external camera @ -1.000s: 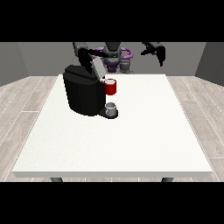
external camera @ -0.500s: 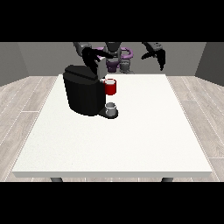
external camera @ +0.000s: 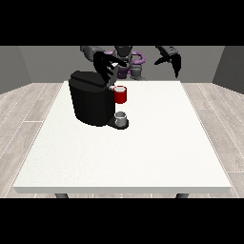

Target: Insert the coffee pod into the coffee machine and close the lid

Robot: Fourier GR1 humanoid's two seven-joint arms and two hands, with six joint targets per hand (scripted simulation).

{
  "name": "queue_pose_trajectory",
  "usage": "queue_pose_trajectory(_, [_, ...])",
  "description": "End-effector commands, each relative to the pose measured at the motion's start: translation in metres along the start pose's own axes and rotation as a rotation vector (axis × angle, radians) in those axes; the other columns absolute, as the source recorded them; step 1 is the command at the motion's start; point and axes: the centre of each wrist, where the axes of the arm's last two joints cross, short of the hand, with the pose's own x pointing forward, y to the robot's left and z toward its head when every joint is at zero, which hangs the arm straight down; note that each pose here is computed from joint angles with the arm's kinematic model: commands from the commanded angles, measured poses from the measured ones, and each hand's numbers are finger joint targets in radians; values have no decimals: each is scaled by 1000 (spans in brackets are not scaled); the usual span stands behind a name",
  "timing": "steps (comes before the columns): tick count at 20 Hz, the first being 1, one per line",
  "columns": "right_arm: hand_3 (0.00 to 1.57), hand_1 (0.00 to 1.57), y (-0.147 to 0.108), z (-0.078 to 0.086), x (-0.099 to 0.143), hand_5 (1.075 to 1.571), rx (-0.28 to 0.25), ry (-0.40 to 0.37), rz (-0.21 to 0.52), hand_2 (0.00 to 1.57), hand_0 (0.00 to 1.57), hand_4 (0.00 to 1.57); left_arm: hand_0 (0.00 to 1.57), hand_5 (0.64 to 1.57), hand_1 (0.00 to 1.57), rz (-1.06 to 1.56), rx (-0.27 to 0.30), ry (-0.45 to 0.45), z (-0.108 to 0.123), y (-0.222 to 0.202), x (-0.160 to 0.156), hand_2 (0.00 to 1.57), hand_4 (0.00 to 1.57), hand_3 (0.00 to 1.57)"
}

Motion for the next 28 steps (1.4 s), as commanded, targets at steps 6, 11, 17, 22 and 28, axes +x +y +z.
queue_pose_trajectory(6, [0,0,38,-4,73,1571,65,-230,41,0,0,241,0,1571,0,-1,-48,-75,-17,-6,11,0,379,0])
queue_pose_trajectory(11, [0,0,8,-6,100,1571,10,-216,61,0,0,146,0,1571,0,-11,-79,-107,-32,-14,28,0,382,0])
queue_pose_trajectory(17, [0,0,-9,4,127,1571,-49,-233,104,0,0,0,0,1571,0,11,-154,-150,-42,-31,35,0,444,0])
queue_pose_trajectory(22, [0,0,-25,7,135,1571,-80,-240,133,0,0,0,0,1571,0,-11,-195,-190,-52,-39,49,0,426,0])
queue_pose_trajectory(28, [0,0,-21,-2,150,1571,-81,-366,58,0,0,0,0,1571,0,-13,-167,-242,-57,-24,61,0,0,0])
